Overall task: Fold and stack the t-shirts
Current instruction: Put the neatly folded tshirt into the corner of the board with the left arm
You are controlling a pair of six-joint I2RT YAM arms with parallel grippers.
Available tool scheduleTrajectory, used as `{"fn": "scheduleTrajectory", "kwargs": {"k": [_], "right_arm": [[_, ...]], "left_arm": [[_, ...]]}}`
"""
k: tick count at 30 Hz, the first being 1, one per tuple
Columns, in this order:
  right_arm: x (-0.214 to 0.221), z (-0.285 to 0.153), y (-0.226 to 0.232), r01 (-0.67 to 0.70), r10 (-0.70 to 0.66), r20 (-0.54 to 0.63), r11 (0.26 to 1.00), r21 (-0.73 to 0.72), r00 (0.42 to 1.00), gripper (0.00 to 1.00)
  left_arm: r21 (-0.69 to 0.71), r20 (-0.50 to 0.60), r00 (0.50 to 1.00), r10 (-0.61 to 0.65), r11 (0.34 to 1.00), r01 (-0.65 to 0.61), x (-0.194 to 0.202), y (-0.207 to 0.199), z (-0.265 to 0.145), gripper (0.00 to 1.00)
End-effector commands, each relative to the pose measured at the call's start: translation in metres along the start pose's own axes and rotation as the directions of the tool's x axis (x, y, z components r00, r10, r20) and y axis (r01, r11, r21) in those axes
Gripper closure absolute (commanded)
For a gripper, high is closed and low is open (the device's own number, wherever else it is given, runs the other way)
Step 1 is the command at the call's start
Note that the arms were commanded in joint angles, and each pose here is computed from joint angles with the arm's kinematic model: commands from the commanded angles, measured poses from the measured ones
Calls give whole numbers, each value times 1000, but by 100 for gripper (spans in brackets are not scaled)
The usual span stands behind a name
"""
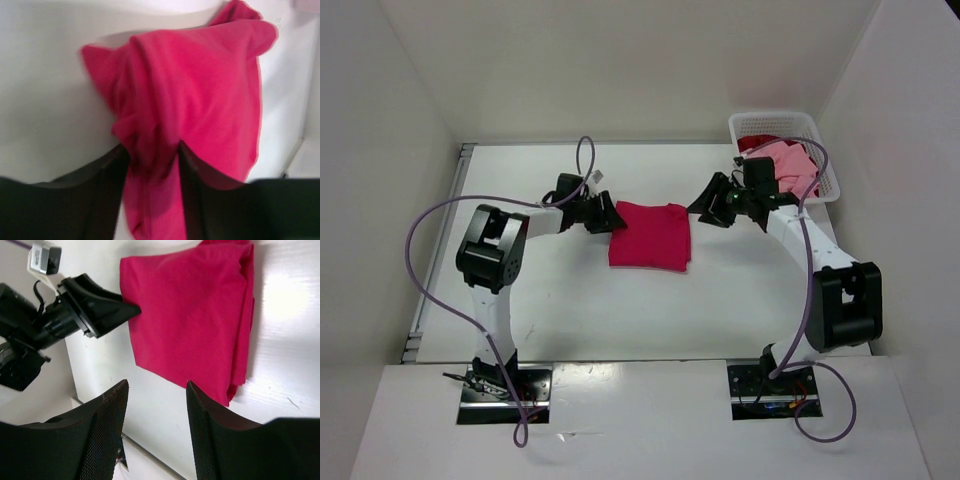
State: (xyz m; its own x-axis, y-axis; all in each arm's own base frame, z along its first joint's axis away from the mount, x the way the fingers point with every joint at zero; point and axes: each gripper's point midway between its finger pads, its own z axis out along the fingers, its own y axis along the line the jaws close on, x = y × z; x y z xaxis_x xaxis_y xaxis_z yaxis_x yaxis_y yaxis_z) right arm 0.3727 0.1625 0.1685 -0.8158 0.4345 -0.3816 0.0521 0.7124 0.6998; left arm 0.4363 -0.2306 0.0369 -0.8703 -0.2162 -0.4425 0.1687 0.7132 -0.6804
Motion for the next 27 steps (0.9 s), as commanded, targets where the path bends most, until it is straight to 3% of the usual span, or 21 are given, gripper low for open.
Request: {"fn": "scheduleTrajectory", "kwargs": {"k": [1, 4, 6, 11, 15, 17, 18, 20, 22, 23, 24, 26, 27], "right_arm": [[0, -17, 7, 33, -32, 35, 999, -38, 999, 44], [9, -18, 0, 27, -26, 12, 999, -21, 1000, 44], [13, -21, -1, 35, -35, 11, 999, -20, 999, 44], [30, -24, -13, 23, -22, -21, 1000, 6, 1000, 44], [39, -27, -19, 21, -21, -37, 1000, 18, 999, 44], [43, -26, -23, 26, -25, -45, 999, 23, 999, 44], [45, -27, -22, 21, -20, -57, 1000, 20, 998, 44], [47, -27, -20, 20, -20, -65, 1000, 9, 998, 44], [50, -30, -17, 22, -23, -87, 1000, -5, 996, 44], [50, -30, -17, 32, -32, -87, 999, -6, 996, 44], [53, -30, -17, 26, -27, -100, 1000, -8, 995, 44], [51, -32, -13, 38, -41, -99, 999, -23, 994, 44], [53, -32, -12, 38, -41, -105, 999, -32, 994, 44]], "left_arm": [[16, -95, 995, -29, 999, 31, 32, 12, 25, 50], [68, -57, 998, -31, 997, 35, 13, -9, 35, 66], [85, -30, 999, -15, 996, 18, -3, -25, 37, 70], [71, 146, 989, 28, 997, -39, -97, -49, 8, 77], [27, 336, 942, -17, 1000, 8, -180, -9, -65, 77], [-8, 407, 913, -42, 999, 50, -203, 16, -96, 74], [-35, 469, 881, -58, 996, 84, -223, 42, -130, 74], [-53, 538, 830, -147, 977, 207, -231, 85, -159, 73], [-87, 641, 738, -211, 936, 342, -243, 142, -210, 72], [-85, 659, 707, -256, 909, 408, -233, 166, -219, 68], [-41, 684, 663, -303, 892, 450, -233, 178, -229, 50], [-32, 712, 582, -393, 810, 585, -207, 220, -250, 28], [-33, 721, 560, -408, 787, 616, -197, 230, -254, 5]]}}
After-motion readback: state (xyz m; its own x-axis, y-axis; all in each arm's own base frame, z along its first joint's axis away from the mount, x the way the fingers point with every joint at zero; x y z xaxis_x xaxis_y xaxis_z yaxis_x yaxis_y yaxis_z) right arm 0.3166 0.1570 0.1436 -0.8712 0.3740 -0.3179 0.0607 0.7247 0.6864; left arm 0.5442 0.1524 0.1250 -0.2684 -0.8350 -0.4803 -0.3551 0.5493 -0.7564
